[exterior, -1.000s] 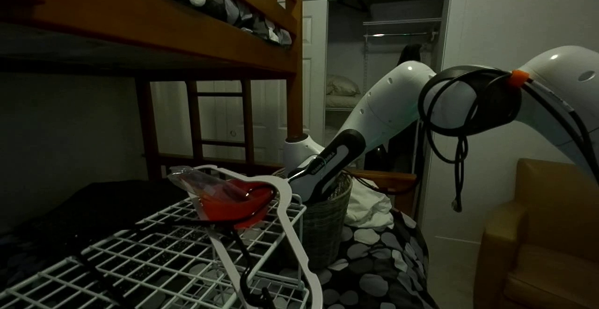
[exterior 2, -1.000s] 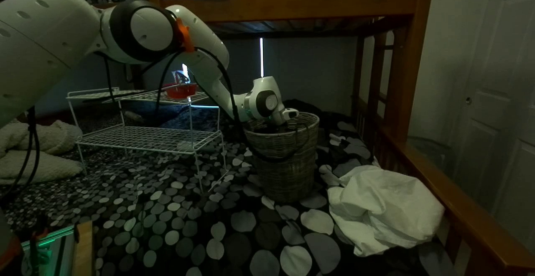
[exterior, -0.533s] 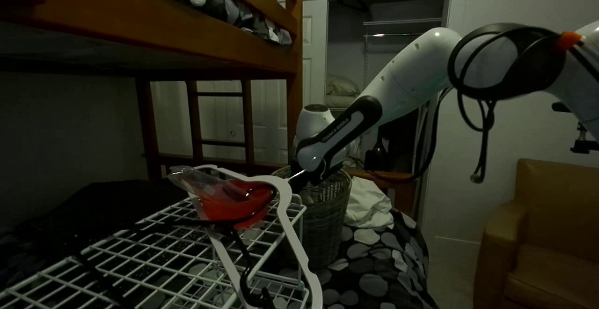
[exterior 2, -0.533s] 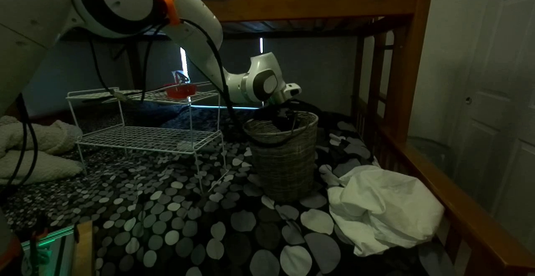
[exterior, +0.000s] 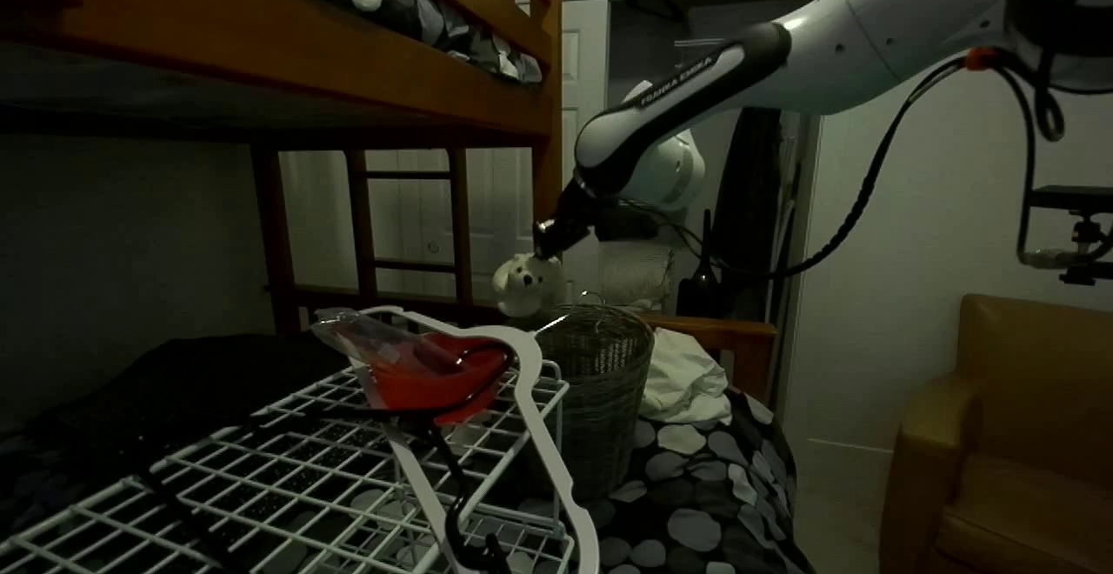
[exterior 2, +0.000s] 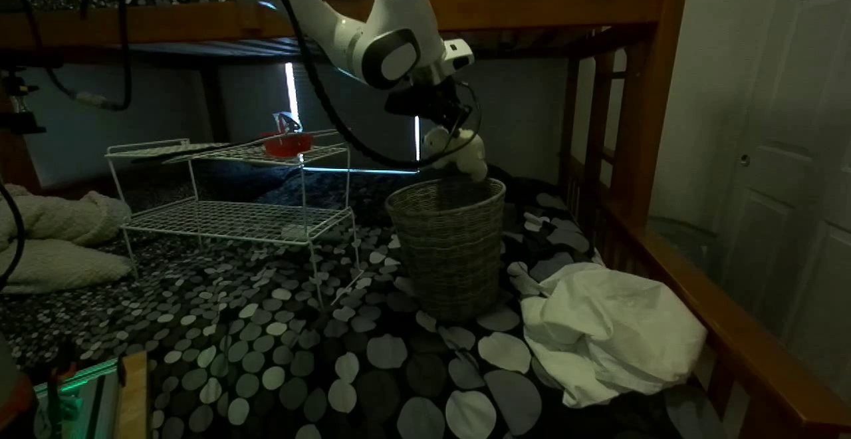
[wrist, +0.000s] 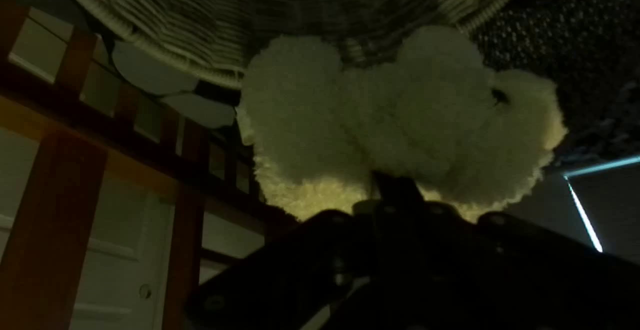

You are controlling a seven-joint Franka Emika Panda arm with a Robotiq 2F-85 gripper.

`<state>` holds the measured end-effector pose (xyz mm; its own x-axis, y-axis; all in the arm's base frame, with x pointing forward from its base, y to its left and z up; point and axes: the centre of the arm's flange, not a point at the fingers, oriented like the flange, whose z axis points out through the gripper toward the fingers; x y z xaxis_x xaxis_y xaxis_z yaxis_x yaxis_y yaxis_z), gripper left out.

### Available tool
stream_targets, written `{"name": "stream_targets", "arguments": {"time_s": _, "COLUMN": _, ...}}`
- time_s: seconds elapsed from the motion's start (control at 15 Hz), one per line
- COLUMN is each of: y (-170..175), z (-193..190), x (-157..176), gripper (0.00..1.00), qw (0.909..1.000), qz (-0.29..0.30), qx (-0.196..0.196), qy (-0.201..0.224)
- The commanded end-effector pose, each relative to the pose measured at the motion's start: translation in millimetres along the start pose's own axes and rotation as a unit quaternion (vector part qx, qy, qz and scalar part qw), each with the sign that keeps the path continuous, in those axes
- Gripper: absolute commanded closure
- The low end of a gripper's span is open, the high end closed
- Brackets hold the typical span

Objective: Remove the plush teddy bear from the basket and place it on the top wire mesh shelf of the shoe rack

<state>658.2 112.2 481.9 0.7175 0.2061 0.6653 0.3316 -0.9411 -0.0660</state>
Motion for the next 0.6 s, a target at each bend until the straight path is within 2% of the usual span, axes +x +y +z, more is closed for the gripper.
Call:
{"name": "stream_targets", "arguments": {"time_s": 0.0, "y": -2, "z": -94, "x": -4, "gripper": 0.99, "qw": 0.9997, "qz": 0.003, "qx": 0.017, "qy": 0.015}}
{"name": "stream_targets", "arguments": {"time_s": 0.27, "y": -8, "z": -159, "x": 4, "gripper": 0.99, "qw": 0.9999, "qz": -0.009, "qx": 0.008, "qy": -0.003}}
{"name": "stream_targets", "arguments": {"time_s": 0.4, "y": -13, "z": -175, "x": 3, "gripper": 0.99, "qw": 0.9998, "qz": -0.013, "qx": 0.011, "qy": -0.014}}
{"name": "stream_targets", "arguments": {"time_s": 0.47, "y": -9, "z": -154, "x": 19, "gripper": 0.99, "qw": 0.9999, "qz": -0.005, "qx": 0.012, "qy": 0.0}}
{"name": "stream_targets", "arguments": {"time_s": 0.53, "y": -10, "z": -164, "x": 20, "gripper": 0.98, "qw": 0.9999, "qz": -0.007, "qx": 0.011, "qy": 0.001}}
